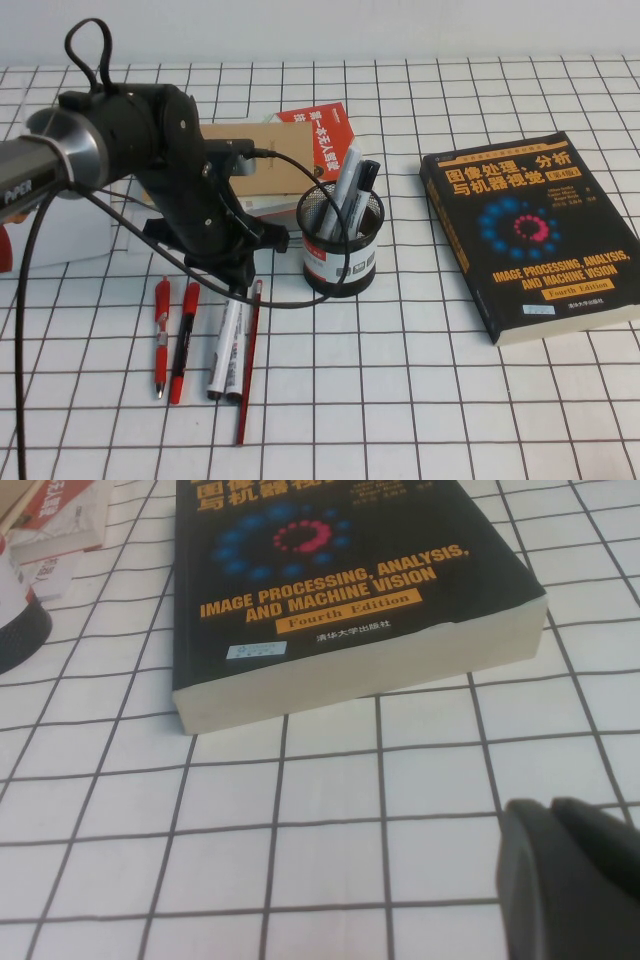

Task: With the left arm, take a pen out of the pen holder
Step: 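Take a marker out of the pen holder and lay it on the table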

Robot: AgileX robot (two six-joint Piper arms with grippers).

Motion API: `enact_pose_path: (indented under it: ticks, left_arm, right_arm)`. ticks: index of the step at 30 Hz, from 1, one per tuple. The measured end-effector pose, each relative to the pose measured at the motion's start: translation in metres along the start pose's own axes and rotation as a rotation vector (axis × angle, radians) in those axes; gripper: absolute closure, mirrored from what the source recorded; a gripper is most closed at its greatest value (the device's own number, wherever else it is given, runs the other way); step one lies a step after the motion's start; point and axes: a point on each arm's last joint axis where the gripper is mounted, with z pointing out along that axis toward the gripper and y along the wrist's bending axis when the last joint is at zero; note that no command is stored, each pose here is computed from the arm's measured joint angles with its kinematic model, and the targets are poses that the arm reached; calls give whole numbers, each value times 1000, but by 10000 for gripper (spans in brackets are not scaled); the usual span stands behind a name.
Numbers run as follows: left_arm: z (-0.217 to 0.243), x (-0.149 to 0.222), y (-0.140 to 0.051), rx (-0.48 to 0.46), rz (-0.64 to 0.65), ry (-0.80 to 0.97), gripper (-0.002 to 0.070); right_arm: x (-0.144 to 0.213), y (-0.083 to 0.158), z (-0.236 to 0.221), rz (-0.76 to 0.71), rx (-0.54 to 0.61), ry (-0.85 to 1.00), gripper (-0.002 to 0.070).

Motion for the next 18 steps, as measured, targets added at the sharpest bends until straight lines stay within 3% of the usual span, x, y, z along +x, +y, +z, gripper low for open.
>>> enact_pose_path:
  ticks: [12,18]
  left_arm:
    - [3,-1,0,-2,-19,-4,557]
    - [3,-1,1,-6,-19,-4,405]
  right_arm:
    - [0,0,0,0,0,0,692]
    - [0,0,0,0,0,0,692]
